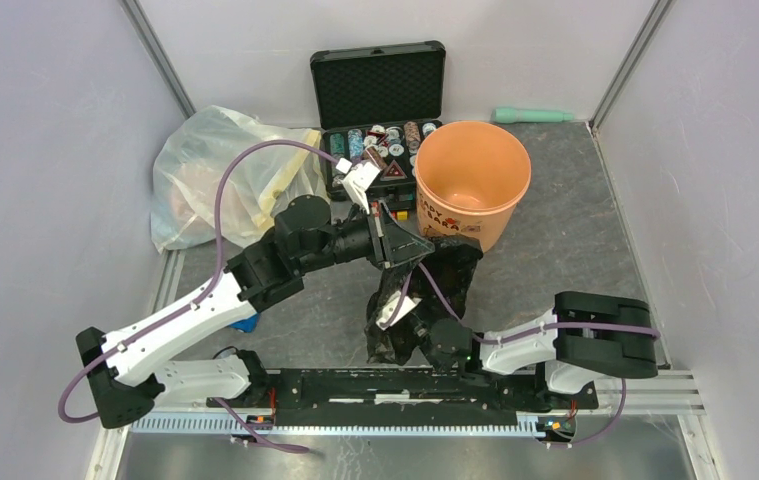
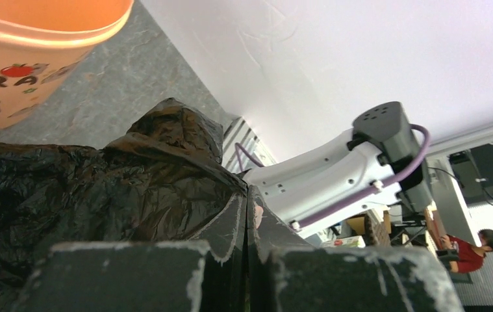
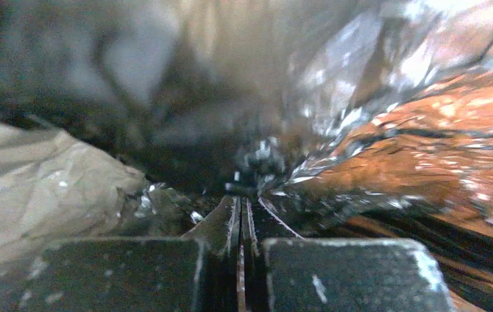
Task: Put the trash bags into the trash bin
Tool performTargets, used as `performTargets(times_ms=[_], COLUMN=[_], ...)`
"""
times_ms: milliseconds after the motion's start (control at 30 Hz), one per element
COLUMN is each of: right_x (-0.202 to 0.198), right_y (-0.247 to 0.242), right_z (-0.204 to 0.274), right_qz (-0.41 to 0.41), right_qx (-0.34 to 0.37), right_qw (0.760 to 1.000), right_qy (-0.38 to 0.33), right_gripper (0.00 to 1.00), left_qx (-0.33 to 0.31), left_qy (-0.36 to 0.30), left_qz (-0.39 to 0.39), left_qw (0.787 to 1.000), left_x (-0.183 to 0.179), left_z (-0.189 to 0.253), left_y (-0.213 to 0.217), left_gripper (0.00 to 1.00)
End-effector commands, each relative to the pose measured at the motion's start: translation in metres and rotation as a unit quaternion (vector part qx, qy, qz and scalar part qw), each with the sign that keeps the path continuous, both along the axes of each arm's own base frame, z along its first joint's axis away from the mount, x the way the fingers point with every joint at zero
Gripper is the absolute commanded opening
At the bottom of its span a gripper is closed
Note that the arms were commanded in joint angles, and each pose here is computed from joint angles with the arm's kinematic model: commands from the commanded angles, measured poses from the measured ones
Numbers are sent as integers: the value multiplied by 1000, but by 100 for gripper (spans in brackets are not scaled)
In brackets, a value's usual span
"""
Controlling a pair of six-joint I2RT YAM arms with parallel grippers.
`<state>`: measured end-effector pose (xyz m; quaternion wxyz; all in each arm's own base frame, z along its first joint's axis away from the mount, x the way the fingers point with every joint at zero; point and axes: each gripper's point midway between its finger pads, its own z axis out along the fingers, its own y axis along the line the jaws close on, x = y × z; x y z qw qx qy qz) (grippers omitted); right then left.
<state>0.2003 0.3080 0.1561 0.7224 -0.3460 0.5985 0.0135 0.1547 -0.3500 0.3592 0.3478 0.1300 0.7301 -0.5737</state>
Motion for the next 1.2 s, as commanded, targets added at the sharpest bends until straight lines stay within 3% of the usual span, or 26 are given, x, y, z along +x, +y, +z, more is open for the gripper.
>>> performTargets(times_ms=[0,267,700,833,1167], right_x=[8,23,51,53,48], right_y=[12,19,14,17,6], right_z=[1,-19,-65,-87,-106], right_qz=[19,53,21,6,-11], right_qx=[44,54,73,46,29], right_qw=[998,992,970,961,955], right_qy=[39,101,231,273,295], right_gripper=[0,0,0,0,0], left_qx=[-71,-77,-100,-112,-131], left_qy=[-27,-36,-80,-91,-137], left_qz=[-30,-42,-85,-97,-85], left_qw=[997,995,988,985,978], left_x=[-20,-33,-76,-88,-99], left_z=[58,69,114,127,171], left_y=[5,10,22,28,61], left_gripper=[2,2,2,2,2])
